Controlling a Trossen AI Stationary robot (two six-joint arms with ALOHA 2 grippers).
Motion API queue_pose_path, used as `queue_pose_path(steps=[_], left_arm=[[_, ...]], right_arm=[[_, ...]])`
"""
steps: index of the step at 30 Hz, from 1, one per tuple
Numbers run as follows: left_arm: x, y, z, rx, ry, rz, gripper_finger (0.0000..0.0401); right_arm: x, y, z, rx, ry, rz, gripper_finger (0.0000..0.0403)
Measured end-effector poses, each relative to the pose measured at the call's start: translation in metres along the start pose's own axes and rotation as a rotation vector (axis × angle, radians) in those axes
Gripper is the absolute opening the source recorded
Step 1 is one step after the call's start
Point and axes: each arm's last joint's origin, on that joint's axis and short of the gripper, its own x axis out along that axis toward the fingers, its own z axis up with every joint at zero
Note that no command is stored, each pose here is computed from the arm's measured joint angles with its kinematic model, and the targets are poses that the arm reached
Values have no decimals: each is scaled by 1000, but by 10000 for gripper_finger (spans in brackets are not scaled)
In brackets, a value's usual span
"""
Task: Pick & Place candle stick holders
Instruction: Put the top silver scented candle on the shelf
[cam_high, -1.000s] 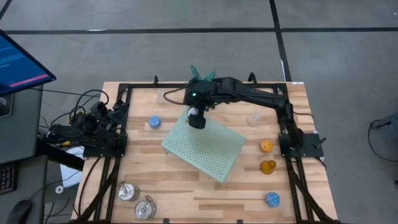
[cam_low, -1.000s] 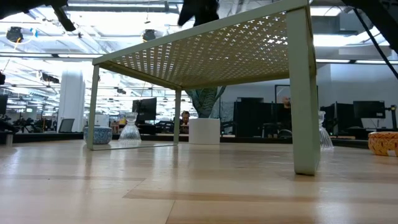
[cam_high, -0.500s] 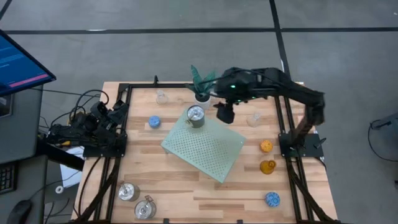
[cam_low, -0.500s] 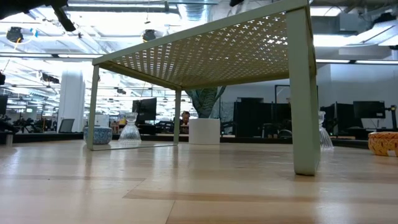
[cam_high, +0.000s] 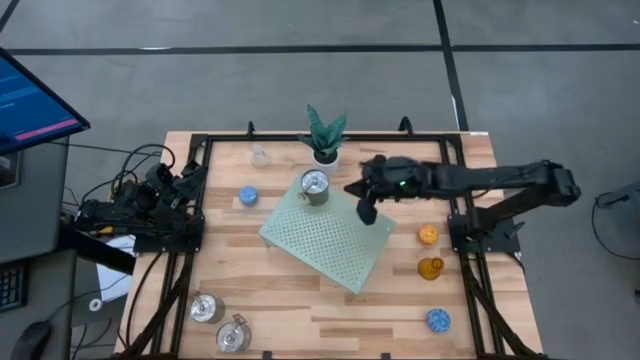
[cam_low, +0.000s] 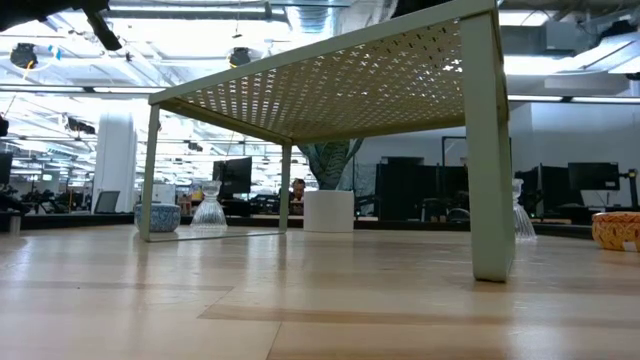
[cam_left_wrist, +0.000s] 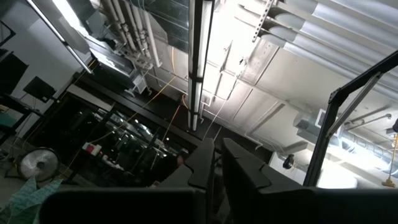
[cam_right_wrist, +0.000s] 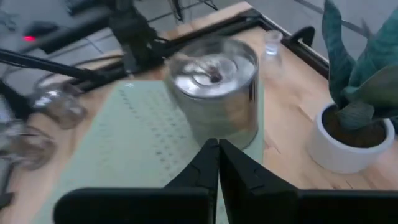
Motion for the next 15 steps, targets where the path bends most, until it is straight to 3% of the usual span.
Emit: queue_pose_path(steps=[9, 15], left_arm=[[0, 0, 0, 1, 2, 1, 30], [2, 0, -3, 5, 14, 3, 30]], right_arm=[[53, 9, -8, -59, 56, -39, 1], [66, 14, -1, -99, 77, -41, 0]])
